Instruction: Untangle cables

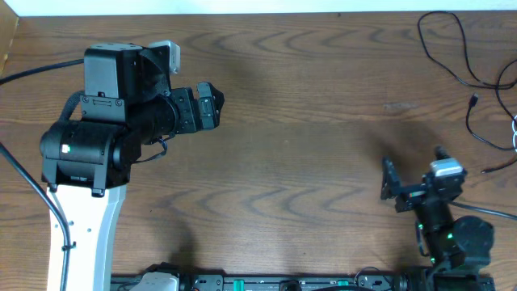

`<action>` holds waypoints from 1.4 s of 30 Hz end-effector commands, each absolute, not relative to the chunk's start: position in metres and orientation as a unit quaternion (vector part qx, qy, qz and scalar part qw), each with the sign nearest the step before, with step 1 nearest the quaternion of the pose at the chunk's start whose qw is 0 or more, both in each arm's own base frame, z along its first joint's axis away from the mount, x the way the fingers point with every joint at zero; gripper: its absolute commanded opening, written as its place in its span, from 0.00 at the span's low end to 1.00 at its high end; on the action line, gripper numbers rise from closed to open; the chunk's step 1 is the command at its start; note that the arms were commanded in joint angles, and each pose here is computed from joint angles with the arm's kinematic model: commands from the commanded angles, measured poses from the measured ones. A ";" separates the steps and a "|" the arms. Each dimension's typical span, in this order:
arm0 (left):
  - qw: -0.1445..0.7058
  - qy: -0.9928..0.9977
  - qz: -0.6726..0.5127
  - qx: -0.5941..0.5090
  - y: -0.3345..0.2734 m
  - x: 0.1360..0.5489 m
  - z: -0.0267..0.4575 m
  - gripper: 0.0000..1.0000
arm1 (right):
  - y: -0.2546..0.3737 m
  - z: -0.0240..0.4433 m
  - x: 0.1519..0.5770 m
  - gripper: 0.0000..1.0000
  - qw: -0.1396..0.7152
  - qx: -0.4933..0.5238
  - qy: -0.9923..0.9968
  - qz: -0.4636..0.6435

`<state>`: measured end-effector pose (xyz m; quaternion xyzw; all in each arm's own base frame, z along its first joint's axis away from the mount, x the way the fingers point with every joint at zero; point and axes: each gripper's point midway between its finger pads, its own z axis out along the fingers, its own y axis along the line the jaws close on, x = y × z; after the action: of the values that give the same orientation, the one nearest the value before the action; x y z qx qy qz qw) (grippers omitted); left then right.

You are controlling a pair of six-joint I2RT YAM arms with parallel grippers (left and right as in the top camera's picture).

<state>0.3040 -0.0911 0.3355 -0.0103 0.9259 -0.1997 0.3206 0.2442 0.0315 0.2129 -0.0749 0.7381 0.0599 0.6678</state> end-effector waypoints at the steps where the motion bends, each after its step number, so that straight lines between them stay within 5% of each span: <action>1: 0.325 0.925 -0.194 -0.006 -0.090 0.305 0.338 0.98 | 0.043 0.194 0.241 0.99 0.682 -0.113 0.720 0.061; 11: 0.325 0.925 -0.194 -0.006 -0.090 0.305 0.338 0.98 | 0.035 0.160 0.243 0.99 0.684 -0.094 0.723 0.040; 42: 0.325 0.925 -0.194 -0.006 -0.090 0.305 0.338 0.98 | 0.007 0.157 0.246 0.99 0.680 -0.038 0.732 -0.016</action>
<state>0.3040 -0.0911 0.3355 -0.0103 0.9259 -0.1997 0.3206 0.2463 0.0087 0.1570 -0.0368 0.7336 -0.0087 0.6785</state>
